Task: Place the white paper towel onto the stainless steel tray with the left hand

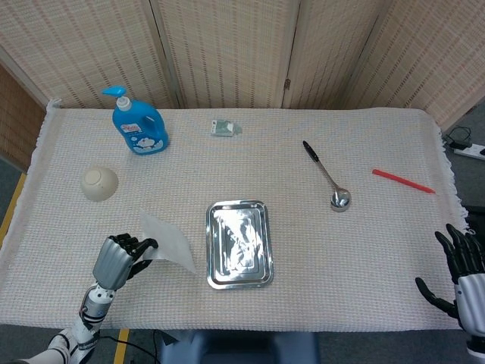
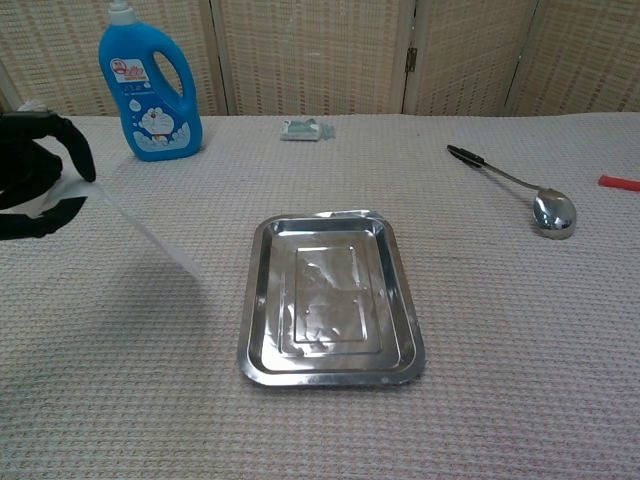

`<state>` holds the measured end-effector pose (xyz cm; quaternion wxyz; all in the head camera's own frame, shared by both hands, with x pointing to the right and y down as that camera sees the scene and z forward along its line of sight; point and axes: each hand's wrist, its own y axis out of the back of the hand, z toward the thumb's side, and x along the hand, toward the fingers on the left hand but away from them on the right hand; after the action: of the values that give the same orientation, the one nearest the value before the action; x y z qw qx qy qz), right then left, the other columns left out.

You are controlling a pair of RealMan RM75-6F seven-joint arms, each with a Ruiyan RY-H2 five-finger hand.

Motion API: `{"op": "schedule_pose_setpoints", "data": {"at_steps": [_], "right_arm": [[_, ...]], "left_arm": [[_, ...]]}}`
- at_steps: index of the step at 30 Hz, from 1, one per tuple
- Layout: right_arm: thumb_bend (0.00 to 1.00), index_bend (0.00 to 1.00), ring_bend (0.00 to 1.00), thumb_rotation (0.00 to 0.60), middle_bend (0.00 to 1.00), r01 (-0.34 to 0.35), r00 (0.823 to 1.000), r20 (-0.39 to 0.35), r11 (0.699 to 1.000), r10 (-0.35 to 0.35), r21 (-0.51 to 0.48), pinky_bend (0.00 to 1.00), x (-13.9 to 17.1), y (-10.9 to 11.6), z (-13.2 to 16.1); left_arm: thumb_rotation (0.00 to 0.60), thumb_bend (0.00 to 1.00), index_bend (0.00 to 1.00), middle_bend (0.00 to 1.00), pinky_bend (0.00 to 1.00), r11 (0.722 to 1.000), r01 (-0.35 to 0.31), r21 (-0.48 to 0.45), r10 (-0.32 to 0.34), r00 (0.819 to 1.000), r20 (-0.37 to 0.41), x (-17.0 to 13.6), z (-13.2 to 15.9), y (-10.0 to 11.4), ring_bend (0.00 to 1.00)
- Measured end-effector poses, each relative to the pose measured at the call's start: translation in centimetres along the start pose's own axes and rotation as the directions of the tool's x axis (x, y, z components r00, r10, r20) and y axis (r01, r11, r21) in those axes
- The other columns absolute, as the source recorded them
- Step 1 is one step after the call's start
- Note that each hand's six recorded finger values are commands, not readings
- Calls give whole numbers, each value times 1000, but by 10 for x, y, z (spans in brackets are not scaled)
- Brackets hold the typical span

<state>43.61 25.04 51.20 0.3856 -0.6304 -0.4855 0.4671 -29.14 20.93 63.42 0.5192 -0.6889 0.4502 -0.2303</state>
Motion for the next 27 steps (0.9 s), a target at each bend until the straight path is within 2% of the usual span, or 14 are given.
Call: {"op": "schedule_pose_setpoints", "data": {"at_steps": [9, 19, 23, 27], "right_arm": [[315, 0, 0, 600, 0, 21, 1000, 2, 1000, -20, -23, 0, 2, 10, -3], [315, 0, 0, 600, 0, 23, 1000, 10, 999, -22, -27, 0, 1, 12, -6], [315, 0, 0, 600, 0, 24, 1000, 12, 999, -23, -27, 0, 0, 13, -7], [315, 0, 0, 600, 0, 31, 1000, 6, 999, -31, -31, 0, 1, 15, -6]], "left_arm": [[600, 575, 605, 1000, 1000, 1000, 17, -2, -17, 998, 68, 44, 40, -12, 1000], [600, 575, 604, 1000, 1000, 996, -79, 34, 74, 988, 137, 124, 75, 5, 1000], [600, 575, 604, 1000, 1000, 996, -84, 29, 79, 986, 143, 134, 84, 6, 1000], [600, 575, 604, 1000, 1000, 999, -34, 26, 30, 989, 147, 124, 89, -7, 1000]]}}
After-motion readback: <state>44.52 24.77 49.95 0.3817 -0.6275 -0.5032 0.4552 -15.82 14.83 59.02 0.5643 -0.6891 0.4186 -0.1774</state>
